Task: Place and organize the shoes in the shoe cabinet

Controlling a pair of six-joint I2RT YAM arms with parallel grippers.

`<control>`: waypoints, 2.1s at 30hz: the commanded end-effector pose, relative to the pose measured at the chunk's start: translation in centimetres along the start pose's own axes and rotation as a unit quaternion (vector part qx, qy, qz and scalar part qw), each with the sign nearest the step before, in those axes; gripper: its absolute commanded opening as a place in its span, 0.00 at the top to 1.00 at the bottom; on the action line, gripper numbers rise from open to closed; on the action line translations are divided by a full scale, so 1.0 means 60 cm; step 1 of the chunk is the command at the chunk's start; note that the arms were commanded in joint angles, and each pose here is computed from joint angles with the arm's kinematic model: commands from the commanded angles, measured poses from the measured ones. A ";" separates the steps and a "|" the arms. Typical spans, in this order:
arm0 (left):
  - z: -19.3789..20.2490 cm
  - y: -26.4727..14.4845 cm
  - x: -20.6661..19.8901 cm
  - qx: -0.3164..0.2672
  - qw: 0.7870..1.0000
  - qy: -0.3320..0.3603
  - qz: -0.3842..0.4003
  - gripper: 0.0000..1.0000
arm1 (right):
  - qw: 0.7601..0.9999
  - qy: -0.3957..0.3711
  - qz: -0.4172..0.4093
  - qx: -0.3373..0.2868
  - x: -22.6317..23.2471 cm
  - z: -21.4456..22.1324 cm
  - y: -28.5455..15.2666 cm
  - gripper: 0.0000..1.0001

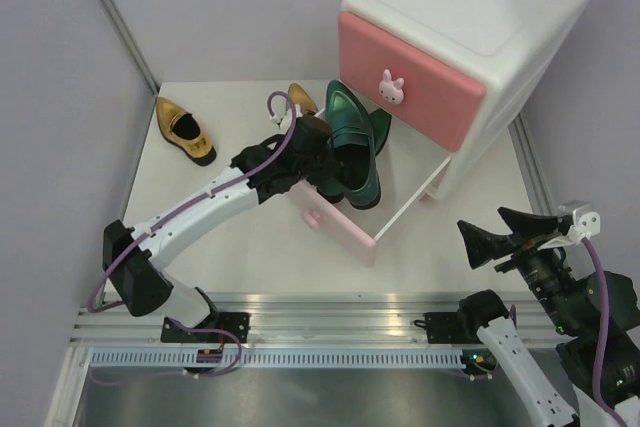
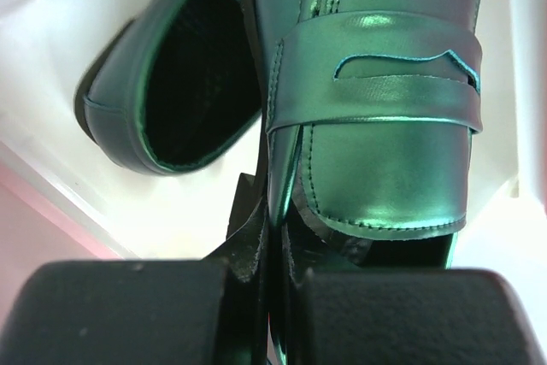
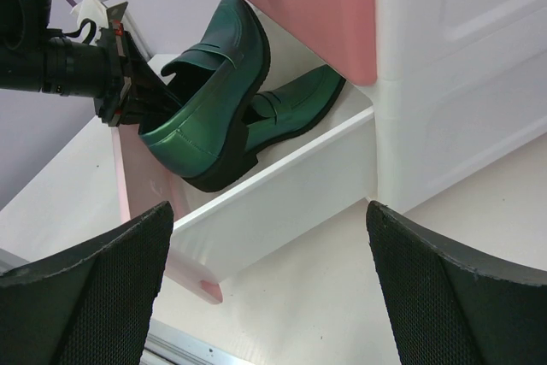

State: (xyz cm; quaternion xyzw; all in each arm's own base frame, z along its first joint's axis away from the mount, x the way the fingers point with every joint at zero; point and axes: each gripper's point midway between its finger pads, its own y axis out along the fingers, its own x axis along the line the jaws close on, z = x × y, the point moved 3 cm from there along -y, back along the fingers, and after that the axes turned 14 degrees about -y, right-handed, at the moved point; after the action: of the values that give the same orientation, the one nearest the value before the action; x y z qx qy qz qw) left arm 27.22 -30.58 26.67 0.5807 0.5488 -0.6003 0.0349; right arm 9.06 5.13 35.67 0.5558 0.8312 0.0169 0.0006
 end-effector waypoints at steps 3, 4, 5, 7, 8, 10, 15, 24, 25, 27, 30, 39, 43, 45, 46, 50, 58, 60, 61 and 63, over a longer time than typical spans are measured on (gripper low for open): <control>0.024 -0.019 -0.061 0.023 0.997 -0.022 0.064 0.98 | 1.000 0.008 0.006 0.000 -0.002 0.005 -0.005 0.02; 0.027 -0.020 -0.063 0.025 0.997 -0.021 0.065 0.98 | 1.000 0.009 0.006 0.000 -0.002 0.007 -0.006 0.02; 0.029 -0.020 -0.062 0.026 0.997 -0.018 0.065 0.98 | 1.000 0.010 0.006 0.000 -0.001 0.006 -0.007 0.02; 0.029 -0.020 -0.061 0.024 0.998 -0.015 0.063 0.98 | 1.000 0.011 0.006 -0.003 -0.001 0.007 -0.009 0.02; 0.030 -0.020 -0.058 0.024 0.998 -0.013 0.059 0.98 | 1.000 0.012 0.006 -0.003 -0.001 0.007 -0.009 0.02; 0.031 -0.018 -0.057 0.025 0.998 -0.010 0.057 0.98 | 1.000 0.012 0.007 -0.002 -0.002 0.007 -0.010 0.02; 0.036 -0.010 -0.061 0.036 0.998 0.024 0.050 0.98 | 1.000 0.012 0.007 -0.001 -0.001 0.008 -0.013 0.02; 0.057 0.012 -0.080 0.083 0.986 0.137 0.050 0.98 | 1.000 0.015 0.010 0.001 -0.002 0.011 -0.015 0.02; 0.056 0.012 -0.078 0.082 0.984 0.149 0.048 0.98 | 1.000 0.014 0.011 0.001 -0.003 0.011 -0.015 0.02; 0.051 0.008 -0.086 0.080 0.979 0.179 0.055 0.98 | 1.000 0.013 0.011 0.004 -0.003 0.013 -0.012 0.02; 0.047 -0.006 -0.095 0.082 0.971 0.212 0.072 0.98 | 1.000 0.013 0.013 0.006 -0.004 0.013 -0.011 0.02; 0.051 -0.024 -0.086 0.116 0.939 0.309 0.101 0.98 | 1.000 0.013 0.015 0.009 -0.006 0.012 0.000 0.02; 0.065 -0.007 -0.083 0.151 0.921 0.341 0.110 0.98 | 1.000 0.011 0.012 0.012 -0.005 0.012 0.006 0.02; 0.061 0.005 -0.081 0.149 0.920 0.348 0.105 0.98 | 1.000 0.010 0.011 0.016 -0.005 0.012 0.010 0.02; 0.061 0.010 -0.079 0.150 0.921 0.345 0.101 0.98 | 1.000 0.009 0.012 0.018 -0.005 0.014 0.011 0.02; 0.074 0.031 -0.071 0.174 0.930 0.311 0.089 0.98 | 1.000 0.009 0.011 0.019 -0.005 0.016 0.016 0.02; 0.087 0.074 -0.058 0.177 0.933 0.302 0.081 0.98 | 1.000 0.008 0.011 0.026 -0.006 0.015 0.029 0.02; 0.085 0.081 -0.055 0.171 0.934 0.305 0.075 0.98 | 0.999 0.007 0.012 0.029 -0.006 0.016 0.031 0.02; 0.086 0.084 -0.052 0.170 0.934 0.306 0.073 0.96 | 0.999 0.007 0.013 0.029 -0.007 0.016 0.033 0.02; 0.084 0.093 -0.048 0.167 0.935 0.305 0.070 0.96 | 0.999 0.007 0.013 0.030 -0.007 0.017 0.033 0.02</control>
State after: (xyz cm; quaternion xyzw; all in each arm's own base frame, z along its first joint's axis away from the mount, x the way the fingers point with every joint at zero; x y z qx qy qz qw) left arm 27.02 -36.20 21.01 0.7341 0.4007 -0.4832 -0.2590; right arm 10.44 5.40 34.35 0.5636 0.8256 -0.0075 -0.0254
